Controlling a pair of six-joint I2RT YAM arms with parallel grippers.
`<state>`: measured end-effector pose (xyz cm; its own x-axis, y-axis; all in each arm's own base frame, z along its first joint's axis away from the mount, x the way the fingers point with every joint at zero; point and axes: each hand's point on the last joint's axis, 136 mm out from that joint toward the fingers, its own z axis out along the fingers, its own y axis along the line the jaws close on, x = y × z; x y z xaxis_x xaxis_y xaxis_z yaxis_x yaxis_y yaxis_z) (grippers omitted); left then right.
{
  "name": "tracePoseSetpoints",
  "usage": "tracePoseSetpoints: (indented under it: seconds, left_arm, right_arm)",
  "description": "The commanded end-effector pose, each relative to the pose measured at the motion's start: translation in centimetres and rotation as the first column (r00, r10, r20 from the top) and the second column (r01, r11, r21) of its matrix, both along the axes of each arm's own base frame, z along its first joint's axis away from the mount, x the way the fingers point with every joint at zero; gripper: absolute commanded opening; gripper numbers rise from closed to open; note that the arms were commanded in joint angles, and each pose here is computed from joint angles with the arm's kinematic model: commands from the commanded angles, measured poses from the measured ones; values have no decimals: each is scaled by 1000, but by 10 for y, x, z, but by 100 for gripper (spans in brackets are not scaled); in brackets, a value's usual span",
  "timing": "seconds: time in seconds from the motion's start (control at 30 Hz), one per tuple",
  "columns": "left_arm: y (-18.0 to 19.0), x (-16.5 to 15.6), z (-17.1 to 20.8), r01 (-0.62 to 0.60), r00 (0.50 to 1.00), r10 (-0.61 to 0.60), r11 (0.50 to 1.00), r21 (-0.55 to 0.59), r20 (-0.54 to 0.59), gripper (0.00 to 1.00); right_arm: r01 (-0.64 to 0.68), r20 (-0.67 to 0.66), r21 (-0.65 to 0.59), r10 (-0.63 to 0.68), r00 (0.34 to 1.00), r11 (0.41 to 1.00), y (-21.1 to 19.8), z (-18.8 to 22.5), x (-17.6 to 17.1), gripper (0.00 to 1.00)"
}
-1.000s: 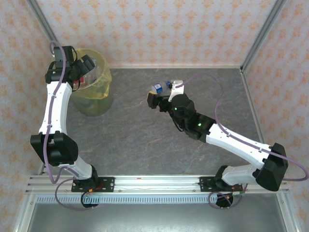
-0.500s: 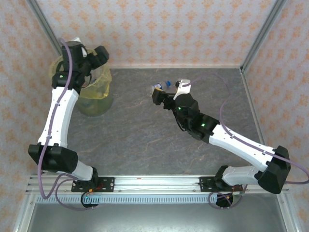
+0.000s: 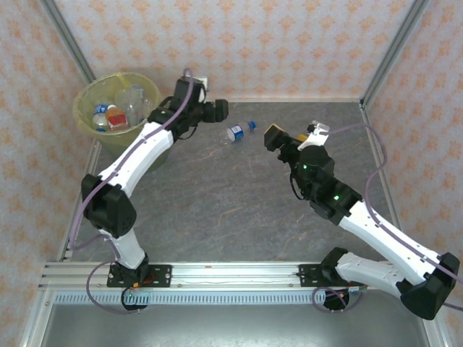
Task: Put the plastic bottles in the bin
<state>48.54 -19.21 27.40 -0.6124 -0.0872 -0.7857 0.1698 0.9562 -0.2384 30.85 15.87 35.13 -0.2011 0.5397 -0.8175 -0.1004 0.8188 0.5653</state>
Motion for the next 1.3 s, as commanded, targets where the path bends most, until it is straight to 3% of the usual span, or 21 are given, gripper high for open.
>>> tracePoseSetpoints:
  seconds: [0.0,0.17,0.6,0.9,1.27]
  left_arm:
    - [-9,15,-25,30,999,-35,988,150,27,90]
    - [-23,40,-71,60,998,-58,977,206,-15,92]
    - [-34,96,-164,102,994,-81,925,367,-73,96]
    - [-36,93,-202,178,982,-137,898,403,-128,97]
    - [-63,76,-219,310,946,-258,900,308,-198,89]
  right_arm:
    - [42,0,25,-42,999,999,-13,-4,-5,100]
    - [40,17,78,-41,999,996,-20,-1,-13,100]
    - [-35,-14,14,35,999,999,-7,12,-15,100]
    - [-26,-32,-16,25,999,1000,-10,12,-16,100]
    - [-27,-43,-29,26,999,999,-3,10,-8,100]
